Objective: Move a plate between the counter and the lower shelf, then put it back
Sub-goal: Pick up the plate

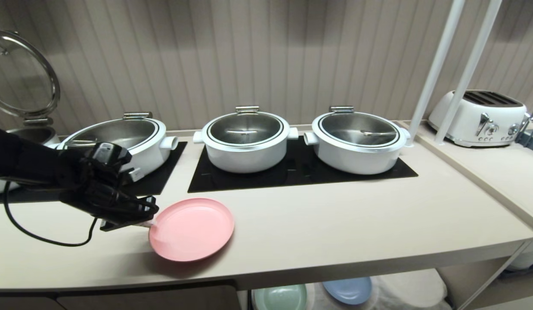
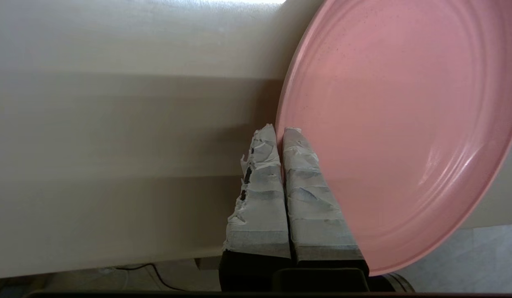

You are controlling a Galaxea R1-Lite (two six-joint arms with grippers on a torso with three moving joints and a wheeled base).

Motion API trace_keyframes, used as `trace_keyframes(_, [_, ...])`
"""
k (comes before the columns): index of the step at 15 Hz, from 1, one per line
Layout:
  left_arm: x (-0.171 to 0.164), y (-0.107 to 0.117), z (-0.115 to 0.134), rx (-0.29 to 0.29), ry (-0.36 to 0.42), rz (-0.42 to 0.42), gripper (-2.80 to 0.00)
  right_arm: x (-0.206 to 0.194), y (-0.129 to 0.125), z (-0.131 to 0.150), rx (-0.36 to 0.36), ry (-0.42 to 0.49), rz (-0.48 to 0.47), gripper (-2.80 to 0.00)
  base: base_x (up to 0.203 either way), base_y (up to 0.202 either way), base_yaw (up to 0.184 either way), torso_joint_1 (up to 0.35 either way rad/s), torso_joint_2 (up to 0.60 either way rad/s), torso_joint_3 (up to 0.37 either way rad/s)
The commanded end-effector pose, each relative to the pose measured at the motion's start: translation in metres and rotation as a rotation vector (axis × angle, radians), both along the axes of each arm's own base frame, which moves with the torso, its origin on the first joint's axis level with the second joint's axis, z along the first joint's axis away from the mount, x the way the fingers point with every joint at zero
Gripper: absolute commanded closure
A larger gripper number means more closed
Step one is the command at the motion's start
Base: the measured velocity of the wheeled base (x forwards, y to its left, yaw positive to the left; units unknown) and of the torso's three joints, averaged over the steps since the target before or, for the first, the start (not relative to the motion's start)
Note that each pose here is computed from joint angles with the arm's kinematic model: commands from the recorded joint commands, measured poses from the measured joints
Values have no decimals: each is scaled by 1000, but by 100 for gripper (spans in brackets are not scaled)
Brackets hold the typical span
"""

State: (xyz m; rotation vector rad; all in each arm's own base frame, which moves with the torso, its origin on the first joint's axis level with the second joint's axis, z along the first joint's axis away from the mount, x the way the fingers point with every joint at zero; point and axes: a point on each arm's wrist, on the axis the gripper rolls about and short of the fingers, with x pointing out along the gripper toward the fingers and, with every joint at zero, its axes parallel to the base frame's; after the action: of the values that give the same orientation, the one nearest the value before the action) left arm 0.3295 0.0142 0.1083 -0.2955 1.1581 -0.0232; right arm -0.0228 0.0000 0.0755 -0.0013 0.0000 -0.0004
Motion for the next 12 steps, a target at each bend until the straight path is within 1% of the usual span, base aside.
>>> trace_keyframes(1, [-20, 1, 18, -20, -35, 16, 0, 0, 0, 0, 0, 0, 0, 0, 0, 0, 0, 0, 0, 0])
trace_keyframes(4, [-52, 8, 21, -55, -16, 49, 0, 0, 0, 0, 0, 0, -1, 0, 0, 0, 0, 0, 0, 0])
trace_keyframes(6, [-72, 16, 20, -83, -2, 81, 0, 0, 0, 0, 0, 0, 0, 0, 0, 0, 0, 0, 0, 0])
trace_keyframes(7, [-79, 21, 19, -95, 4, 100, 0, 0, 0, 0, 0, 0, 0, 0, 0, 0, 0, 0, 0, 0])
trace_keyframes(9, [-90, 28, 17, -103, 14, 134, 0, 0, 0, 0, 0, 0, 0, 0, 0, 0, 0, 0, 0, 0])
trace_keyframes(12, [-104, 36, 20, -156, -1, 159, 0, 0, 0, 0, 0, 0, 0, 0, 0, 0, 0, 0, 0, 0])
